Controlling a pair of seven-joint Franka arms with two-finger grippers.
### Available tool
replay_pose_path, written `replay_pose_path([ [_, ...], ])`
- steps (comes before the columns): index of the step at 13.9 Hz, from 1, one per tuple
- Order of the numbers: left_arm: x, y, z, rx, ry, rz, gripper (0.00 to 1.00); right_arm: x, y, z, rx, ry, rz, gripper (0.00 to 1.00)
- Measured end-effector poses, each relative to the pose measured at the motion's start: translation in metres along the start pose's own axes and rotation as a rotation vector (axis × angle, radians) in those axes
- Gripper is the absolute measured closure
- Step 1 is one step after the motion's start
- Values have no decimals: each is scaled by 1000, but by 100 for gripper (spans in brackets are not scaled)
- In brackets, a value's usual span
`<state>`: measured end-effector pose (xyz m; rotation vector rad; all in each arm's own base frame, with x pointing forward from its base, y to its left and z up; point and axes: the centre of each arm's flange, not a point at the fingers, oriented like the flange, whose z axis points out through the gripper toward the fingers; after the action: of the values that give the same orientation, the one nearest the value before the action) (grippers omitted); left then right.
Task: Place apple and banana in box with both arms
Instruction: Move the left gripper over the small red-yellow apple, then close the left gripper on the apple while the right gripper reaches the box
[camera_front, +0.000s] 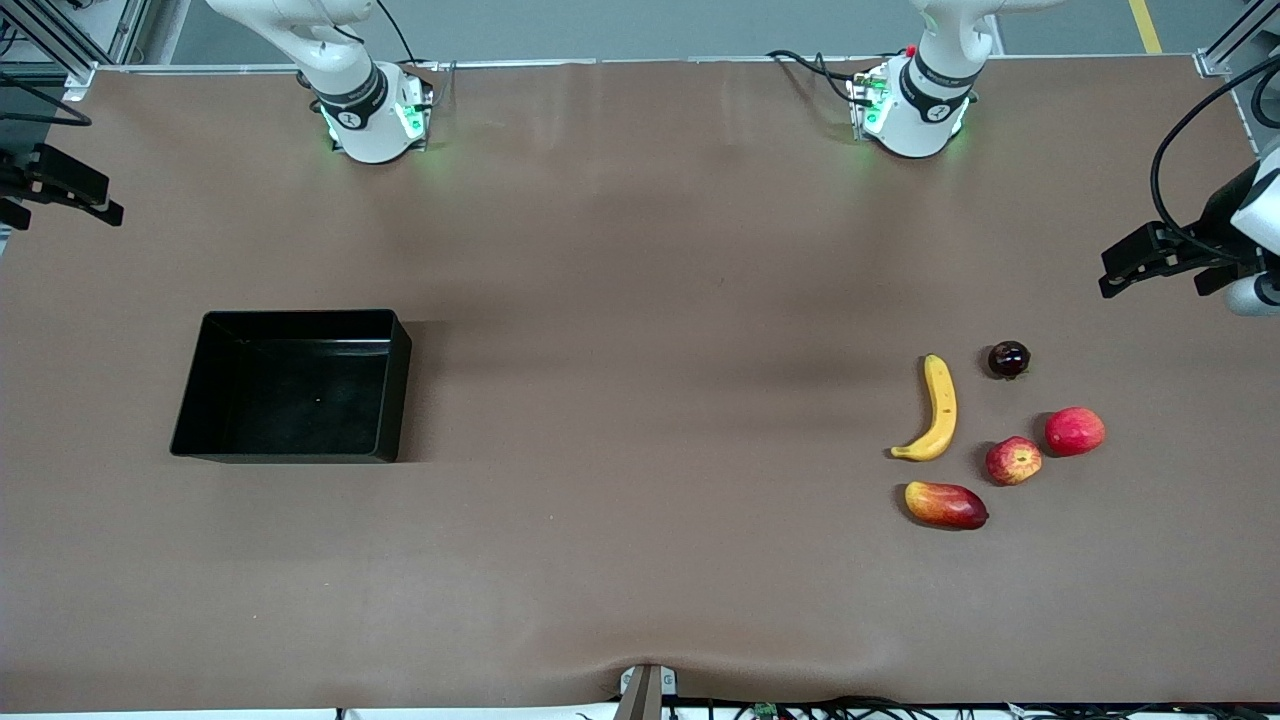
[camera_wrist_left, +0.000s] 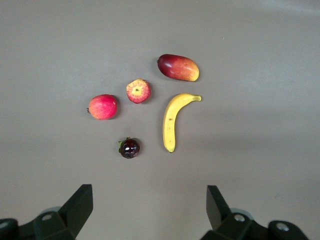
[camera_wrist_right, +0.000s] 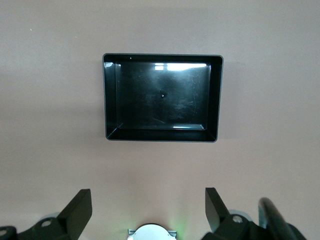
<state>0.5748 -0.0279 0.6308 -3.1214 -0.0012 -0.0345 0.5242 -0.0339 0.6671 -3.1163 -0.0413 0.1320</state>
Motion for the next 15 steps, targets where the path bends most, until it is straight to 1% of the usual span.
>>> replay_pose_path([
  [5,5,5,6,-2,-6,9,0,0,0,0,0,0,0,0],
  [7,12,3,17,-3,-21,6,0,0,0,0,0,3,1,0],
  [8,21,2,29,-6,-16,3,0,1,1,-1,-1,9,1,0],
  [10,46,-3,66,-14,3,-5,0,4,4,-1,-2,27,6,0],
  [12,70,-6,122,-21,-2,-10,0,9,11,3,-2,32,9,0],
  [15,91,-9,201,-32,50,-17,0,23,29,23,-2,0,-65,0],
])
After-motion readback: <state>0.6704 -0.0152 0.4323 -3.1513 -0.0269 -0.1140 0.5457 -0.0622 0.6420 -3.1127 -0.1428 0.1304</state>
